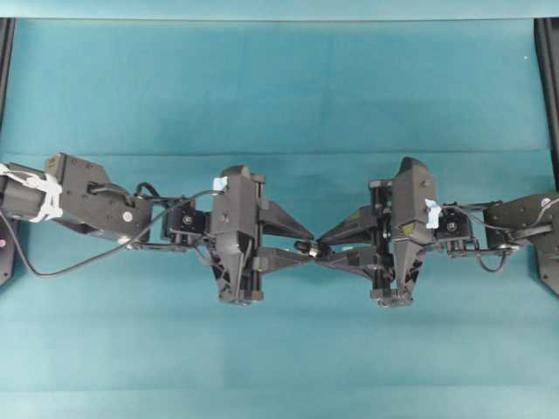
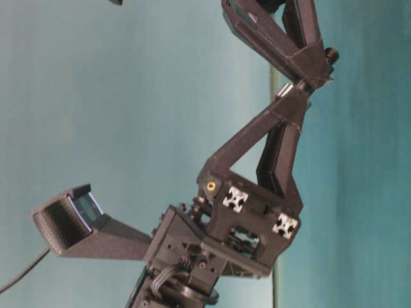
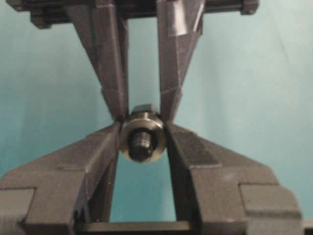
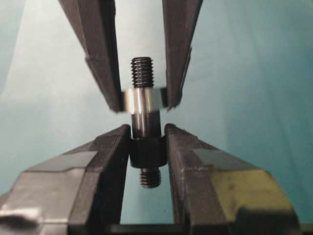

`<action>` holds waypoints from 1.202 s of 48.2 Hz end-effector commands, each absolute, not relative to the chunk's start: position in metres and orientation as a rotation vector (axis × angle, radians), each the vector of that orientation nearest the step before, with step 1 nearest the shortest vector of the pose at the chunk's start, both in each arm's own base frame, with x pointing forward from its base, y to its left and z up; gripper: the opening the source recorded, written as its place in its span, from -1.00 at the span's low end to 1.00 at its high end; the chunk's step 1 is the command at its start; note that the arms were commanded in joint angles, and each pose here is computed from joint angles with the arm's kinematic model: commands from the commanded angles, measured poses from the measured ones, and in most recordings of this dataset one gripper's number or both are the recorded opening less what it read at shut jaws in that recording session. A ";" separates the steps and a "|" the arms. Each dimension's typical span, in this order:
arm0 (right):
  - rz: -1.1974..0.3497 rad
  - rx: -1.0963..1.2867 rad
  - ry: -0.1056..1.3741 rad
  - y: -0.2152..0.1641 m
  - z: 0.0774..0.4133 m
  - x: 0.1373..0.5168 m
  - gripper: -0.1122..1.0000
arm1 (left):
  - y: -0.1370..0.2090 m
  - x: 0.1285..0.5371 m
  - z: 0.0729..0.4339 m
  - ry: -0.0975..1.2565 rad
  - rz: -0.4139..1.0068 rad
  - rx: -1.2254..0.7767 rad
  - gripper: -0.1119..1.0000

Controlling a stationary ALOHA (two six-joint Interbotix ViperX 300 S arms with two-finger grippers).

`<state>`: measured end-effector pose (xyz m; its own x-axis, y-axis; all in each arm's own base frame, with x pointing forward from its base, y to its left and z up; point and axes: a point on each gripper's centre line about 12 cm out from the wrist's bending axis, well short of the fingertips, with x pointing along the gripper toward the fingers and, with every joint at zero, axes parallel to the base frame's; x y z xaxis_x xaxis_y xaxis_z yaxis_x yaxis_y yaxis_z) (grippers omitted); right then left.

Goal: Insert the washer onto the shaft with both hands.
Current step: 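Push the washer down the shaft onto the hex collar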

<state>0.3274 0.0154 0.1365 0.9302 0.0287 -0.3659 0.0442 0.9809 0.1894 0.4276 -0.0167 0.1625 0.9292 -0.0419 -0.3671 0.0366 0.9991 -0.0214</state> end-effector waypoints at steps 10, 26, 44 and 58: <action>-0.010 0.209 0.332 0.015 0.147 0.335 -0.80 | -0.018 0.432 0.168 0.366 -0.044 -0.011 -0.16; -0.010 0.207 0.336 0.015 0.146 0.335 -0.80 | -0.016 0.434 0.169 0.364 -0.039 -0.013 -0.16; -0.011 0.207 0.348 0.015 0.144 0.334 -0.80 | -0.015 0.436 0.171 0.369 -0.034 -0.027 -0.16; -0.012 0.205 0.364 0.015 0.142 0.332 -0.80 | -0.014 0.437 0.170 0.412 -0.030 -0.029 -0.15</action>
<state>0.3283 0.0150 0.1355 0.9263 0.0275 -0.3758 0.0469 0.9812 0.1873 0.4338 -0.0154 0.1619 0.9078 -0.0368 -0.4179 0.0228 0.9990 -0.0383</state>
